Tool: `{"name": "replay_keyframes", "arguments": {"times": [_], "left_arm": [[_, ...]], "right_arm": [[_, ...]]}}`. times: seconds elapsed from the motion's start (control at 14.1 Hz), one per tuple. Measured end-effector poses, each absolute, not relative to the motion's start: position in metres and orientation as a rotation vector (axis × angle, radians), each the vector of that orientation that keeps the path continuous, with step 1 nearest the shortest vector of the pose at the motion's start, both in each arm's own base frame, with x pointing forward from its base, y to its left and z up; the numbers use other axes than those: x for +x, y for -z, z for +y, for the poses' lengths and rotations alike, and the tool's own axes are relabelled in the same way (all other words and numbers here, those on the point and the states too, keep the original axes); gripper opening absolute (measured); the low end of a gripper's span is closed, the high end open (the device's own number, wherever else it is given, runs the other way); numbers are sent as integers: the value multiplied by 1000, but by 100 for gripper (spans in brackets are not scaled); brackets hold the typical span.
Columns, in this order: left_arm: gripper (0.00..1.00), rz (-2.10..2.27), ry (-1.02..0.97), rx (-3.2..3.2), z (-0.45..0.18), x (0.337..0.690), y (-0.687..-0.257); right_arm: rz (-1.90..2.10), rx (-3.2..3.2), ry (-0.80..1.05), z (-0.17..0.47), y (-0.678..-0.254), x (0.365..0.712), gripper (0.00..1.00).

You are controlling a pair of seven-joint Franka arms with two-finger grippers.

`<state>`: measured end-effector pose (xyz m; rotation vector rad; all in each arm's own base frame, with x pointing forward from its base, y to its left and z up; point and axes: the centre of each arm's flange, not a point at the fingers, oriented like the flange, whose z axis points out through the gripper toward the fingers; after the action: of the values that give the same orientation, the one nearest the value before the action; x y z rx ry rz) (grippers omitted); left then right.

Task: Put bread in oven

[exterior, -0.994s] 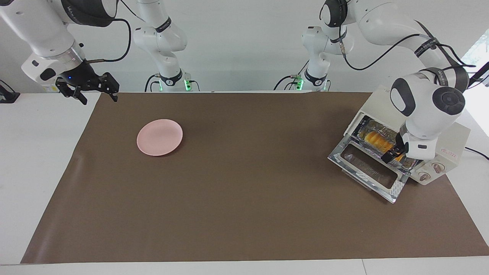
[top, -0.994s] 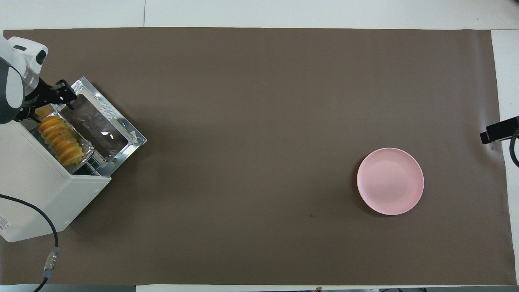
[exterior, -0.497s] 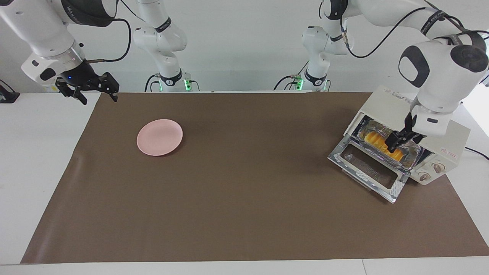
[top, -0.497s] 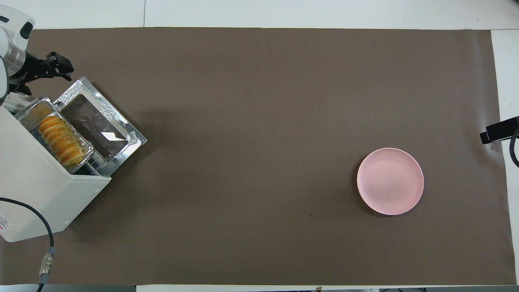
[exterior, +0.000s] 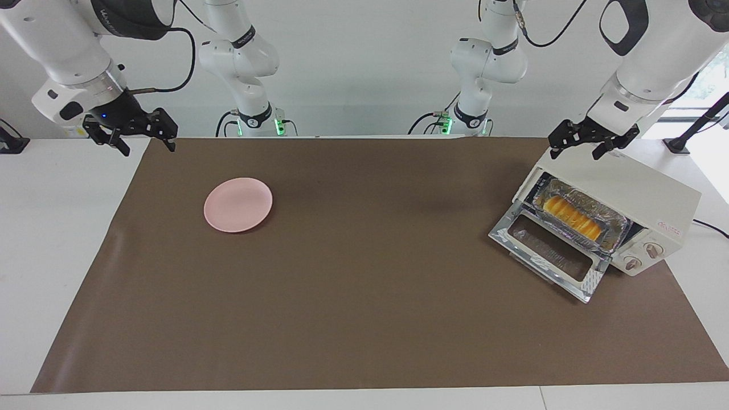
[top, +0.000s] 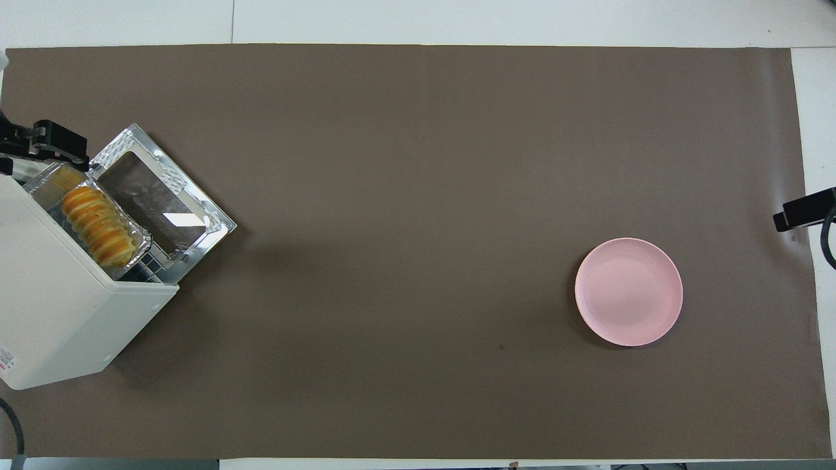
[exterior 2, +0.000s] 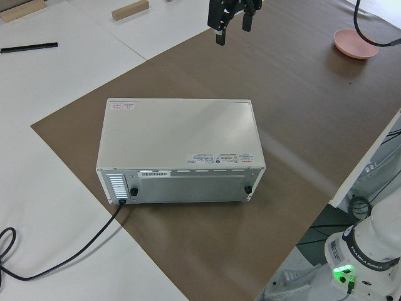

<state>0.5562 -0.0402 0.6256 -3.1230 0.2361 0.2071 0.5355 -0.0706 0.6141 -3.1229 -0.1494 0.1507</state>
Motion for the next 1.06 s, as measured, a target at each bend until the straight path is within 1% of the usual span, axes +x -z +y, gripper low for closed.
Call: {"name": "replay_keyframes", "arguments": {"times": [0.28,0.57,1.06], "left_arm": [[100,343,-219,-3126,-74,553,-623],[100,244,-233,-3139,-63,557,-613],[100,199,-239,-3138,-53,567,-594]], "right_arm": [[-149,-3123,-151,-71,-614,536,100],[-149,-3123,-151,-71,-614,536,100],[-150,-3123,-151,-71,-614,536,100]]}}
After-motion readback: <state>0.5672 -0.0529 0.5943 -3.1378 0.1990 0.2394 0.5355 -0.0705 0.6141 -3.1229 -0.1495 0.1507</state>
